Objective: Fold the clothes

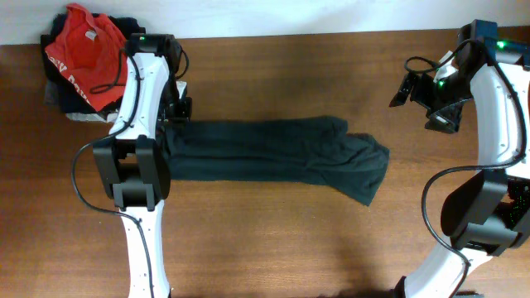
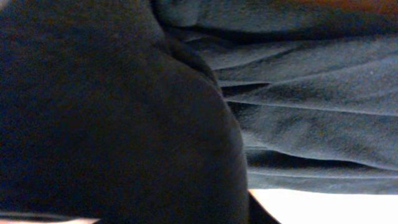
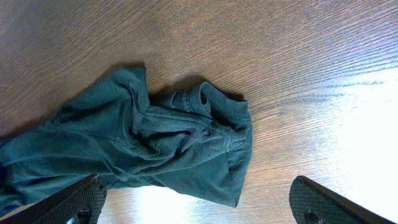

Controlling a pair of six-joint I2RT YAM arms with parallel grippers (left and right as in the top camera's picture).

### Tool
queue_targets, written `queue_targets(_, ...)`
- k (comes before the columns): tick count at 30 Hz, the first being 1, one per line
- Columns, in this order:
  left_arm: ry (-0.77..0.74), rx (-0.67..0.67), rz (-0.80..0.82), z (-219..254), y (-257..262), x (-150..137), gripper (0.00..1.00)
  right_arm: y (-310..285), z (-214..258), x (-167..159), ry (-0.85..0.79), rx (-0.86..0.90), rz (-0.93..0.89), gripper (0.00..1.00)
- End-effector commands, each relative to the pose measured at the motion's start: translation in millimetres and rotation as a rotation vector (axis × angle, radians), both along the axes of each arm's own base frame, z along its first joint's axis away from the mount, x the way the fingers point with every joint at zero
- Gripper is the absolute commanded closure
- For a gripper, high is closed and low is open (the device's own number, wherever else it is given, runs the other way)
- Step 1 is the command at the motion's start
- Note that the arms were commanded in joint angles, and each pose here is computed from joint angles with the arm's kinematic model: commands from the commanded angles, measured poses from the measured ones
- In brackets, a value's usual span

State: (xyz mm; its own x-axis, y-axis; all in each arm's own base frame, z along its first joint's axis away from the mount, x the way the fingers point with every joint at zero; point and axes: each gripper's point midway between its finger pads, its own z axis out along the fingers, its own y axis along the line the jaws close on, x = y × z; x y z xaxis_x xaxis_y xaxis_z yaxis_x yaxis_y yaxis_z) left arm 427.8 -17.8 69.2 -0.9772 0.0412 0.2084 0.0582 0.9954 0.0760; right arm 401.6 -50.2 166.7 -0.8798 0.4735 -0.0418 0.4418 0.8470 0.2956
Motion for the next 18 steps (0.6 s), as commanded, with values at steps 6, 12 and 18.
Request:
queue_targets(6, -0.006, -0.047, 0.009, 2, -13, 1, 0.49, 1, 2, 2, -0.008, -0.006, 0.005, 0.01)
queue_targets(12, 0.005, -0.236, 0.010, 4, -45, 0, 0.50, 1, 2, 2, -0.008, -0.006, 0.005, 0.01)
queue_targets(18, 0.014, -0.371, -0.005, 9, -76, -3, 0.59, 1, 2, 2, -0.007, -0.006, 0.005, 0.01)
